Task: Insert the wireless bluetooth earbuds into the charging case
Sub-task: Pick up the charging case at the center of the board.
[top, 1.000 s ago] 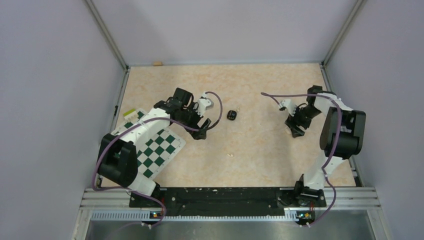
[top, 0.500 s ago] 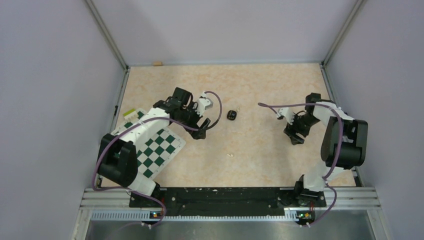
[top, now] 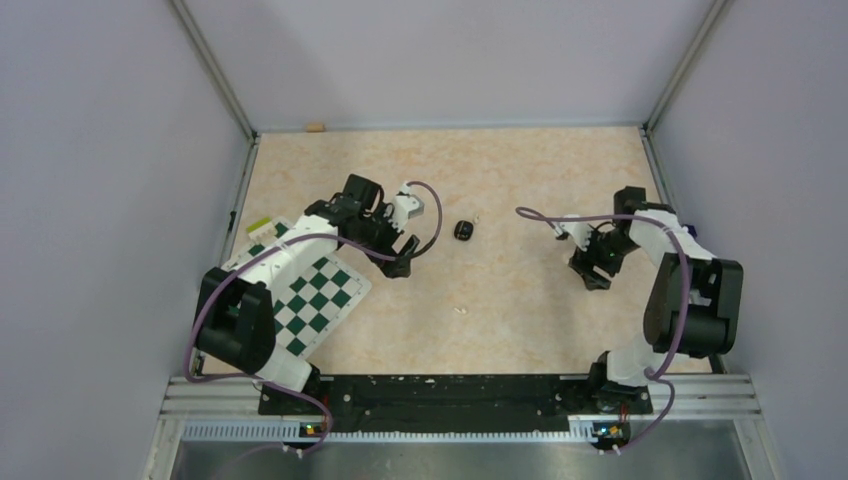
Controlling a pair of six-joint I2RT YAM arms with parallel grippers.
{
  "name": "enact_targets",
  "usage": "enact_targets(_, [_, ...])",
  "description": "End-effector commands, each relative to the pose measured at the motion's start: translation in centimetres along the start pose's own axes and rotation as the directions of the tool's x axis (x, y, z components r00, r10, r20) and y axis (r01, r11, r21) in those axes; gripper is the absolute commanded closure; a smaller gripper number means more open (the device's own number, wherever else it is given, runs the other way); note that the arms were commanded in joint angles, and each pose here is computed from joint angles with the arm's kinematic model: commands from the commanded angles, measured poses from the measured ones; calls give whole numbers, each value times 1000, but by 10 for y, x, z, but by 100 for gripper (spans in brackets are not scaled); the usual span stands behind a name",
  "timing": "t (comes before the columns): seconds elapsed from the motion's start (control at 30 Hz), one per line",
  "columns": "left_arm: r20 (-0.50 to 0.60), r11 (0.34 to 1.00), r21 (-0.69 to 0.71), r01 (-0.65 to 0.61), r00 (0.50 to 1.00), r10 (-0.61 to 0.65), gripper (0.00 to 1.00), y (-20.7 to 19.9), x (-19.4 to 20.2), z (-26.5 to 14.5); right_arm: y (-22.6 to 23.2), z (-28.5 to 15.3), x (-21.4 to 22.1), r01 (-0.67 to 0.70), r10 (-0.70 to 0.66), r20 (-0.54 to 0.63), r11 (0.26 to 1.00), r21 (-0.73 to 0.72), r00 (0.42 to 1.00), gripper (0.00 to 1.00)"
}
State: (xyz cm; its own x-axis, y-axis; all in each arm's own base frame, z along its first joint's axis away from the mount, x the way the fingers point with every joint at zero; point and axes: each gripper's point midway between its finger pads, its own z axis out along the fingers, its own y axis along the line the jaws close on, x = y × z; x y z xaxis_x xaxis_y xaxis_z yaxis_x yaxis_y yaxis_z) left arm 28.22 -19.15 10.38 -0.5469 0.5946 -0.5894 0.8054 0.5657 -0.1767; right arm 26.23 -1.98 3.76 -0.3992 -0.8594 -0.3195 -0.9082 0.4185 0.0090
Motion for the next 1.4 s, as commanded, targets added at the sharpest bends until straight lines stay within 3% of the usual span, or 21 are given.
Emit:
enact_targets(0.0, [49, 1000, -3, -23, 999, 23, 1, 2, -16, -9, -25, -25, -9, -68, 63, 64, 995, 76, 996, 30])
enact_targets(0.33, [50, 1000, -2, -20, 999, 20, 1, 3, -15, -9, -36, -14, -44, -282, 295, 183, 955, -91, 938, 24])
enact_targets(0.77, [46, 1000, 1, -18, 999, 18, 1, 4, -14, -6, -41, 25, -38, -345, 350, 111, 937, -62, 930, 22])
enact_targets(0.9, [48, 1000, -3, -15, 999, 15, 1, 5, -14, -6, -40, 35, -31, -320, 319, 67, 947, 14, 946, 32])
enact_targets(1.13, [78, 994, -112, 0, 997, 9, 1, 24, -22, -13, -40, 26, -20, -277, 274, 41, 949, 149, 961, 61])
enact_targets(1.27, [139, 972, -235, -22, 989, 56, 1, 41, -48, -37, -45, 2, -33, -247, 229, 103, 944, 219, 968, 65])
enact_targets(1.37, [233, 926, -369, -79, 957, 174, 1, 53, -93, -81, -51, -37, -65, -202, 150, 192, 934, 294, 970, 69])
